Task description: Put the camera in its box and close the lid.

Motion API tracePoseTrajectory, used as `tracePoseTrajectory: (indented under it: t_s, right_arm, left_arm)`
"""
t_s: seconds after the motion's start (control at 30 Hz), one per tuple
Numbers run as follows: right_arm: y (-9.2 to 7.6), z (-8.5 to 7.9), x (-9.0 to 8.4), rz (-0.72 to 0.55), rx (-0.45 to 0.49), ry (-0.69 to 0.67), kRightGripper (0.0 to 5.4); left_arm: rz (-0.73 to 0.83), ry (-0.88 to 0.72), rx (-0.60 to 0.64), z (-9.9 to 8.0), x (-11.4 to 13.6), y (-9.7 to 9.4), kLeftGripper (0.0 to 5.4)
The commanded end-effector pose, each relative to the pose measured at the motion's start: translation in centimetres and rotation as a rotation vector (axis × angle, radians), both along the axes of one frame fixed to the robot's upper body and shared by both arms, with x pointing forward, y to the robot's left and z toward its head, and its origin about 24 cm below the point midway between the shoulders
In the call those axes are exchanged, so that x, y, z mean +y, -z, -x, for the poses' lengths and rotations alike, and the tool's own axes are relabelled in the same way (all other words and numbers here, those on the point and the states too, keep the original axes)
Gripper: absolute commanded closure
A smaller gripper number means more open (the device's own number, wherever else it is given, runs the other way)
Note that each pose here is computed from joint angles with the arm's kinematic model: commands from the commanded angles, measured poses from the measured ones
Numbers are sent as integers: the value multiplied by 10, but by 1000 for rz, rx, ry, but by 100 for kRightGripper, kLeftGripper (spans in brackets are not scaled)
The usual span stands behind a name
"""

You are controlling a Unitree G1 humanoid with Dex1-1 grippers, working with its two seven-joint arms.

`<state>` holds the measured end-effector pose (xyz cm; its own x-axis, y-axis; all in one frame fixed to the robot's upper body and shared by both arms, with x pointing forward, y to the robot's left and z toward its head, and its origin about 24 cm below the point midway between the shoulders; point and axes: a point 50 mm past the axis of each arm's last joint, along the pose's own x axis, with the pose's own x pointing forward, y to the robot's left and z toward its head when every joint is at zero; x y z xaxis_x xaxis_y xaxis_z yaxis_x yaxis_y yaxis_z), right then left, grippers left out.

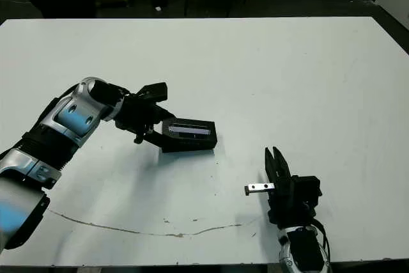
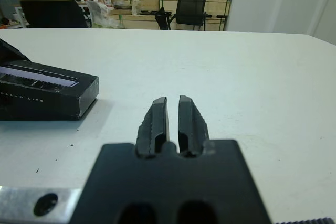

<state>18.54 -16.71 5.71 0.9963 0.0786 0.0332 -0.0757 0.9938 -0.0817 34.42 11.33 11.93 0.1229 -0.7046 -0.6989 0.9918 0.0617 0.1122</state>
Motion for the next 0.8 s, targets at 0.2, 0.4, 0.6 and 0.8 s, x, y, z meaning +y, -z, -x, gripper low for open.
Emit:
tracePoseTrajectory:
  t_s: [0.2, 0.4, 0.6, 0.8]
  right_arm:
    - [6, 3, -2, -6, 39, 10, 540]
    - [5, 4, -2, -5, 27, 2, 540]
    - [2, 5, -1, -3, 21, 5, 540]
    - [2, 6, -2, -1, 34, 14, 540]
  left_arm:
    - [-72, -65, -13, -1, 22, 6, 294]
    - [-63, -72, 13, 1, 23, 10, 294]
    - [-57, -69, 34, 3, 22, 16, 294]
    - [-60, -78, 49, 5, 21, 20, 294]
